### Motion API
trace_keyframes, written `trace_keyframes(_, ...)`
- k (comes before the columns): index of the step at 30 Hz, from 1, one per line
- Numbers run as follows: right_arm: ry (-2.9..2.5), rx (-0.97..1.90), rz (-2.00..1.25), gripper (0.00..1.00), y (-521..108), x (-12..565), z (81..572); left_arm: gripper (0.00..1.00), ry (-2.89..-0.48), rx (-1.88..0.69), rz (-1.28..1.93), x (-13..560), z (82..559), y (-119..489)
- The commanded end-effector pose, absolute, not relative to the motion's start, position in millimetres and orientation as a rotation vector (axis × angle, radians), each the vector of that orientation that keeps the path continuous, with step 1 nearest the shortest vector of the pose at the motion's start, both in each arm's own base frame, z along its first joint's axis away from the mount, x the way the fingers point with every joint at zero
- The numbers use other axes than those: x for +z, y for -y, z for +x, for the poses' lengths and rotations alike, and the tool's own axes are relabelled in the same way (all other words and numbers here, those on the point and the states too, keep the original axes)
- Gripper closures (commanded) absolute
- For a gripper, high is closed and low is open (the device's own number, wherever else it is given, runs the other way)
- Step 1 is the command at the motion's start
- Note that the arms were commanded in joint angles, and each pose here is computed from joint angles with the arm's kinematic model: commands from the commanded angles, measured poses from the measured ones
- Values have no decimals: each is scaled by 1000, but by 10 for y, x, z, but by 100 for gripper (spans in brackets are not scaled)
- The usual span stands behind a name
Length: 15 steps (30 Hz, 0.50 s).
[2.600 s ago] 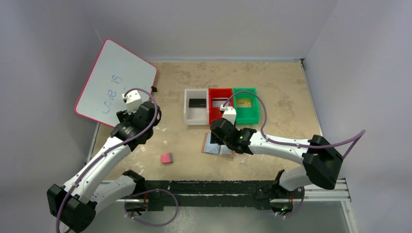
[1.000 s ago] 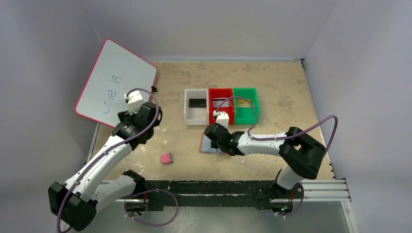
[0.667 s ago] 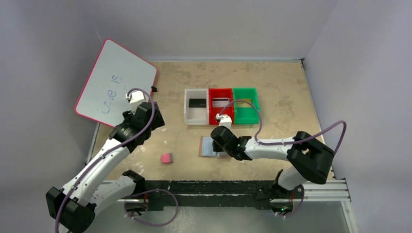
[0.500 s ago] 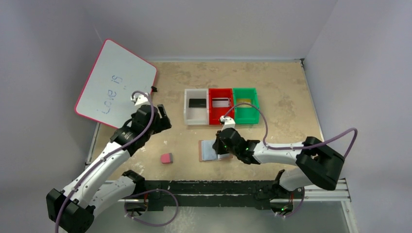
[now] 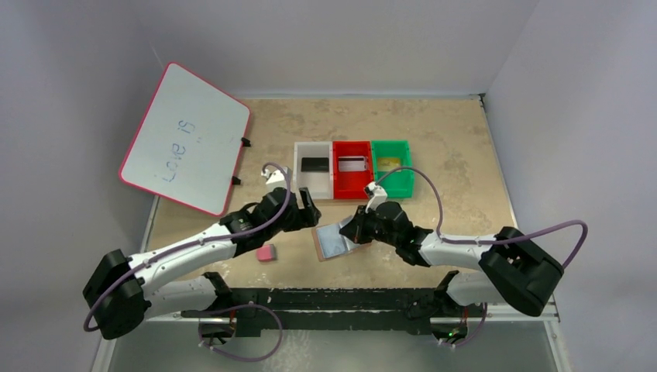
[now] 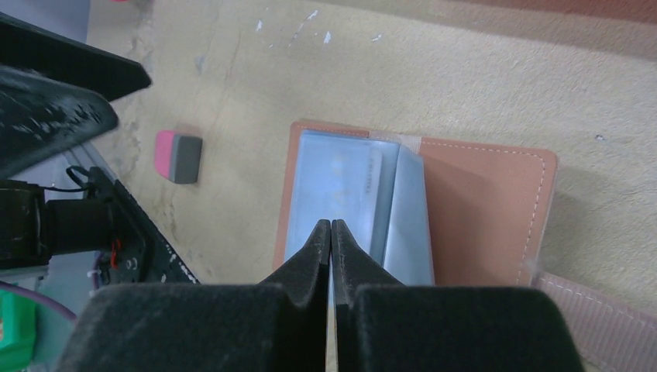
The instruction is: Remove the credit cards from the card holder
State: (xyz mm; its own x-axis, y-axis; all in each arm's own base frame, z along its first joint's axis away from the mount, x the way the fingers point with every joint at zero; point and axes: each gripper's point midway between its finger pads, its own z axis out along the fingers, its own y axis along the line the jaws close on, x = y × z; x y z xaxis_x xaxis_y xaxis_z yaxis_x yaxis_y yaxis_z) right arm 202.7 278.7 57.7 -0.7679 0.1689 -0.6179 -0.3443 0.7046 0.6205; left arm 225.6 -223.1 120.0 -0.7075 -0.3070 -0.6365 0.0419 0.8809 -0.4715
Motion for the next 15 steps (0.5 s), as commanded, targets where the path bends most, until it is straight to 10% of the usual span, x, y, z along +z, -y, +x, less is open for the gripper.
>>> trace_keyframes(1,-2200,1074,-113,100,-2852,670,2058,23,-2197,-774,-238,1372,2308,2645)
trace_keyframes(9,-2210,867,-198,68,-2717,671,2222,23,-2177,-650,-327,1250,2263,2596)
trace_keyframes(15,-2241,780,-293,61,-2710,618,2253,23,-2096,-538,-449,1309,2282,2274)
